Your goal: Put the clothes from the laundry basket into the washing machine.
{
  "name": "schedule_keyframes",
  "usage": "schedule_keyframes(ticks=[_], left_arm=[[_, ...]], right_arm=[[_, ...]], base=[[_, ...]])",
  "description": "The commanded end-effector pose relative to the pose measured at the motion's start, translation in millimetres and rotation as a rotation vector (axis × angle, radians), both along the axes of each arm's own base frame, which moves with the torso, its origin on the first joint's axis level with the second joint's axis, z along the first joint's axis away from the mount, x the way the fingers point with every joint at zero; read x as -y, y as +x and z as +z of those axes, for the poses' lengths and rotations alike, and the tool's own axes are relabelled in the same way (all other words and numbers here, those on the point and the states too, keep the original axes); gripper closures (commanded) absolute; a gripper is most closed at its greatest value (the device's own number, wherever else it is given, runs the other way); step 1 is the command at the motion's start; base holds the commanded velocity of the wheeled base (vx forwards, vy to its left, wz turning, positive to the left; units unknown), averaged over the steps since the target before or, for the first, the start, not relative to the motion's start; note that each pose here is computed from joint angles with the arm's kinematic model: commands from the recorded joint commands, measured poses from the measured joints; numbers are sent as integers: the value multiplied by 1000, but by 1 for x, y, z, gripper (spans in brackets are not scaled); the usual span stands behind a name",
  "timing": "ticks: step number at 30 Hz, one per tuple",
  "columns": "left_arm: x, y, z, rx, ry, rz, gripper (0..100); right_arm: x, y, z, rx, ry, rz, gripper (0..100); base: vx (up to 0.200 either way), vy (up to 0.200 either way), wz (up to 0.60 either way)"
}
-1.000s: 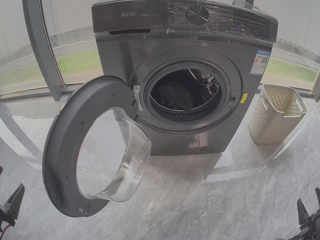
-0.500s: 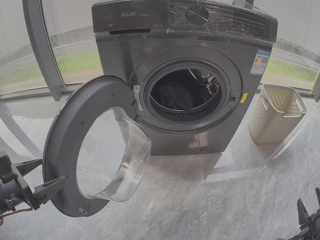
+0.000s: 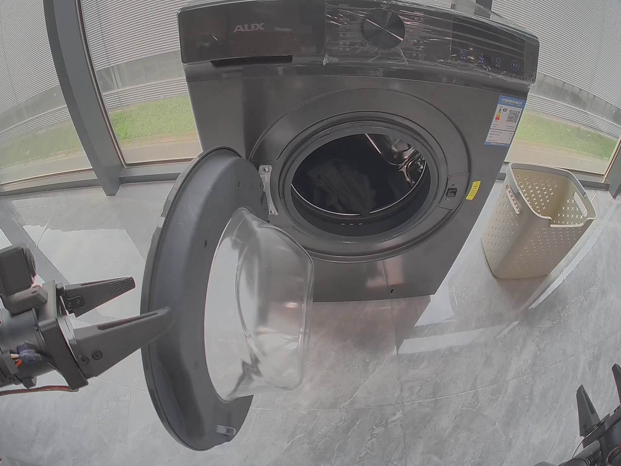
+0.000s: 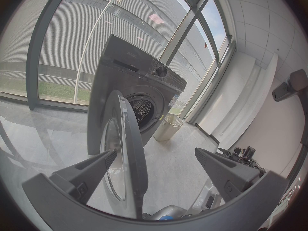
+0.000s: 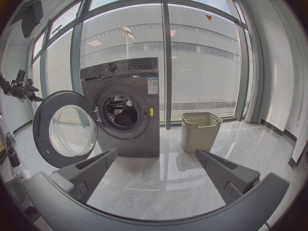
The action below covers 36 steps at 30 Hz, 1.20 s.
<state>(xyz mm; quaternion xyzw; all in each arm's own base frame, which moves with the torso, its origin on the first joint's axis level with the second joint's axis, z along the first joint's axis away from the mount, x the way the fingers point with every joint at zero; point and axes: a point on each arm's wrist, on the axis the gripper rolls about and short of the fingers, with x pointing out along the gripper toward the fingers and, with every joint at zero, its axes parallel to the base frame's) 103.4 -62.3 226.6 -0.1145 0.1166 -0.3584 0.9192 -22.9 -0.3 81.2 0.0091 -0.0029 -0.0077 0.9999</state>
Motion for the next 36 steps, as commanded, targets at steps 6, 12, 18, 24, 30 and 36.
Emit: schedule_keyframes(ticks=[6, 12, 18, 24, 30, 36], left_arm=[[-2, -6, 1, 23, -30, 5, 0], [-21, -14, -1, 81, -11, 161, 0], [-23, 0, -31, 39, 170, 204, 0], [-15, 20, -43, -20, 244, 180, 0], [0, 31, -43, -23, 243, 104, 0], [21, 45, -45, -21, 240, 27, 0]], right_arm=[[0, 0, -5, -1, 0, 0, 0], [0, 0, -5, -1, 0, 0, 0], [0, 0, -5, -1, 0, 0, 0], [0, 0, -5, -1, 0, 0, 0], [0, 0, -5, -1, 0, 0, 0], [0, 0, -5, -1, 0, 0, 0]], base=[[0, 0, 0], [0, 0, 0], [0, 0, 0], [0, 0, 0], [0, 0, 0], [0, 0, 0]])
